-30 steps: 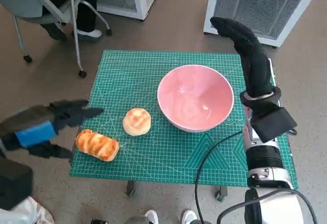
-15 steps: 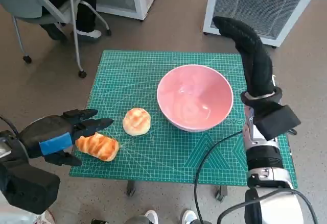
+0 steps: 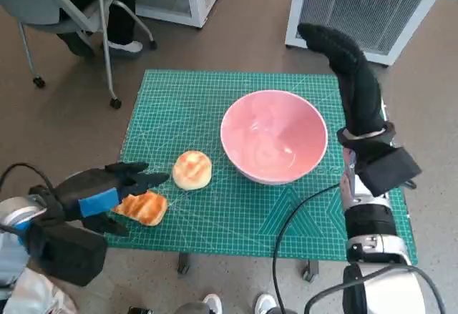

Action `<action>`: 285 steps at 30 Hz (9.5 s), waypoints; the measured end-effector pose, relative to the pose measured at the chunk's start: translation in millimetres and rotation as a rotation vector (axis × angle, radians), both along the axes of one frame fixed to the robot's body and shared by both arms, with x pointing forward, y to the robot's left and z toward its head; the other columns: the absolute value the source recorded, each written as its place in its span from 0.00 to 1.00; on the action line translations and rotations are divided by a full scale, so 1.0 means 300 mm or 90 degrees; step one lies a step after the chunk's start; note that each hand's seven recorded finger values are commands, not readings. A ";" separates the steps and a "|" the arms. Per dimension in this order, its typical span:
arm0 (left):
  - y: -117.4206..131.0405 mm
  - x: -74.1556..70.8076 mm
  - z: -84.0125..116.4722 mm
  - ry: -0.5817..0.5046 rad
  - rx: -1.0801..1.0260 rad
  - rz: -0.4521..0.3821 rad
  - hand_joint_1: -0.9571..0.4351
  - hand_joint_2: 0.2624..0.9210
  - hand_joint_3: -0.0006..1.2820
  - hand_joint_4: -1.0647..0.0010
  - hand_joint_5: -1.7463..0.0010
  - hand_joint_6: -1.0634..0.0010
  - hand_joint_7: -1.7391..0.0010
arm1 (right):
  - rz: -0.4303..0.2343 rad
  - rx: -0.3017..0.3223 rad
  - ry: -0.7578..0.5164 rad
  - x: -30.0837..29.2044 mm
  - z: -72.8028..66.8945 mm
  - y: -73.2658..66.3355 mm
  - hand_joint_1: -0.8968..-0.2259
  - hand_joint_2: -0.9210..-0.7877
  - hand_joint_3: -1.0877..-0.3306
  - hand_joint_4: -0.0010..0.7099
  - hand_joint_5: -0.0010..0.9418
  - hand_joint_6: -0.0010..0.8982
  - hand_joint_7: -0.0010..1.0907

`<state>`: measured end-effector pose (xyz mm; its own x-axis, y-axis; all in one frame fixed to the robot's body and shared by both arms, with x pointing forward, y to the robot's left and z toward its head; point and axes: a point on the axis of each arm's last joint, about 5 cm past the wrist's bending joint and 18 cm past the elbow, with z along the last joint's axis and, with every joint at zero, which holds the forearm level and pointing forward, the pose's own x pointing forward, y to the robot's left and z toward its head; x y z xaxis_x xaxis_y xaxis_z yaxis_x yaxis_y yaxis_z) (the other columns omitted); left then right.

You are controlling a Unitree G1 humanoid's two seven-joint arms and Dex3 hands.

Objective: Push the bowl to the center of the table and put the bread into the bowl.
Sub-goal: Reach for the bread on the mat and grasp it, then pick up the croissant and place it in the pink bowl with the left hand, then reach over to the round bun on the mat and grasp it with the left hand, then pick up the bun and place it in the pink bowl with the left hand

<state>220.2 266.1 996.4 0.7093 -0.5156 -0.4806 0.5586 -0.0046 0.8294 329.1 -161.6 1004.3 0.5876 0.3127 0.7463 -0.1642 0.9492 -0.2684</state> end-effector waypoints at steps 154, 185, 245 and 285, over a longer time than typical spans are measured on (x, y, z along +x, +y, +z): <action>-0.316 0.315 0.276 -0.223 -0.145 -0.153 0.49 0.80 0.00 0.95 0.99 0.81 0.96 | -0.044 0.033 -0.023 -0.054 -0.022 -0.086 0.34 0.00 0.40 0.39 0.00 0.00 0.55; -0.233 0.259 0.168 -0.069 -0.050 -0.058 0.51 0.74 0.00 0.88 1.00 0.78 0.99 | -0.023 0.028 -0.010 -0.046 -0.023 -0.079 0.34 0.00 0.40 0.39 0.00 0.00 0.55; -0.251 0.346 -0.062 0.017 -0.065 0.024 0.69 1.00 0.06 0.35 0.33 0.44 0.32 | -0.022 0.024 -0.017 -0.050 -0.014 -0.089 0.36 0.00 0.39 0.39 0.00 0.00 0.55; -0.514 0.434 0.256 -0.249 -0.301 -0.082 0.69 1.00 0.05 0.40 0.27 0.36 0.39 | -0.021 0.035 -0.008 -0.047 -0.024 -0.070 0.38 0.00 0.39 0.39 0.00 0.00 0.55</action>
